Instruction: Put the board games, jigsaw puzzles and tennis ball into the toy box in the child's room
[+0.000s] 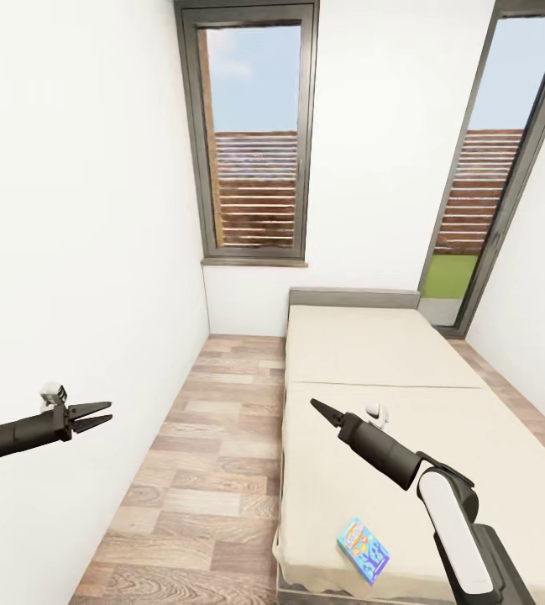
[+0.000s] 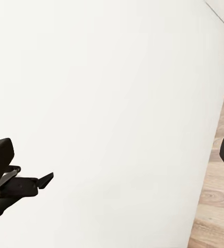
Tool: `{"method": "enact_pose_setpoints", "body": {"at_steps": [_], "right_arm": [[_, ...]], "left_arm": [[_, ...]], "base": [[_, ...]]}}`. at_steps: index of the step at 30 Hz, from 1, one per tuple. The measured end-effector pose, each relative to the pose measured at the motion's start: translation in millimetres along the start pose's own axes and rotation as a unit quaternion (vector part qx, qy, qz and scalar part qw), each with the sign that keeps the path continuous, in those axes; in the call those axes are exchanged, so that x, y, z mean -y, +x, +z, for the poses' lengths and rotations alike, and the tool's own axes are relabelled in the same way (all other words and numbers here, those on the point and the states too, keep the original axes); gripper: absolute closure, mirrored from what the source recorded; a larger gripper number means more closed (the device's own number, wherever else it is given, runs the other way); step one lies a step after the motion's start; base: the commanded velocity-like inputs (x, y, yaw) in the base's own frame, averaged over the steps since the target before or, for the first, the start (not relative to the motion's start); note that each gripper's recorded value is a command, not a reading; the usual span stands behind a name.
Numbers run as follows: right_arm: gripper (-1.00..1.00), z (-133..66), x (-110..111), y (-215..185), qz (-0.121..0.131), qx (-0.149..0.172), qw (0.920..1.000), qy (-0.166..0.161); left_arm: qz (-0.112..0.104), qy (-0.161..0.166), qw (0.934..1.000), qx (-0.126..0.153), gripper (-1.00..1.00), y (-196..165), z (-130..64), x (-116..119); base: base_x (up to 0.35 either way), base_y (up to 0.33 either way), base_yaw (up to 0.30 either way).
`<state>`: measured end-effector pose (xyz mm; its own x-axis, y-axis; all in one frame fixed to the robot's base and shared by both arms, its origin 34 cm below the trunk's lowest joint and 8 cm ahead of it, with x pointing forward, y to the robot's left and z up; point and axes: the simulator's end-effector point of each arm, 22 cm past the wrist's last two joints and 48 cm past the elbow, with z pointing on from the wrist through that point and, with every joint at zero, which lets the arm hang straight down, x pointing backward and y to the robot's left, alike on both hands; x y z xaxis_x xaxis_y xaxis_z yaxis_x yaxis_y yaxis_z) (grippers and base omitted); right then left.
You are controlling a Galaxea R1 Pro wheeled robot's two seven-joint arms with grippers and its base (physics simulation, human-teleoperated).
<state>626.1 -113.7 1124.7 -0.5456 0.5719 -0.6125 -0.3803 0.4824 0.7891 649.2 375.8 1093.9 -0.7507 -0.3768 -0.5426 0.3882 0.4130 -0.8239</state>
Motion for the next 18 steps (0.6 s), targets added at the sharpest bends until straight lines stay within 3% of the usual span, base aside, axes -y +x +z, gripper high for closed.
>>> {"method": "enact_pose_setpoints", "body": {"at_steps": [18], "right_arm": [[-1.0, 0.5, 4.6, -2.0, 0.0, 0.004, 1.0, 0.002]], "left_arm": [[0.001, -0.001, 1.0, 0.001, -1.0, -1.5, -1.1, -2.7]], "base": [[0.0, 0.0, -0.032]]}}
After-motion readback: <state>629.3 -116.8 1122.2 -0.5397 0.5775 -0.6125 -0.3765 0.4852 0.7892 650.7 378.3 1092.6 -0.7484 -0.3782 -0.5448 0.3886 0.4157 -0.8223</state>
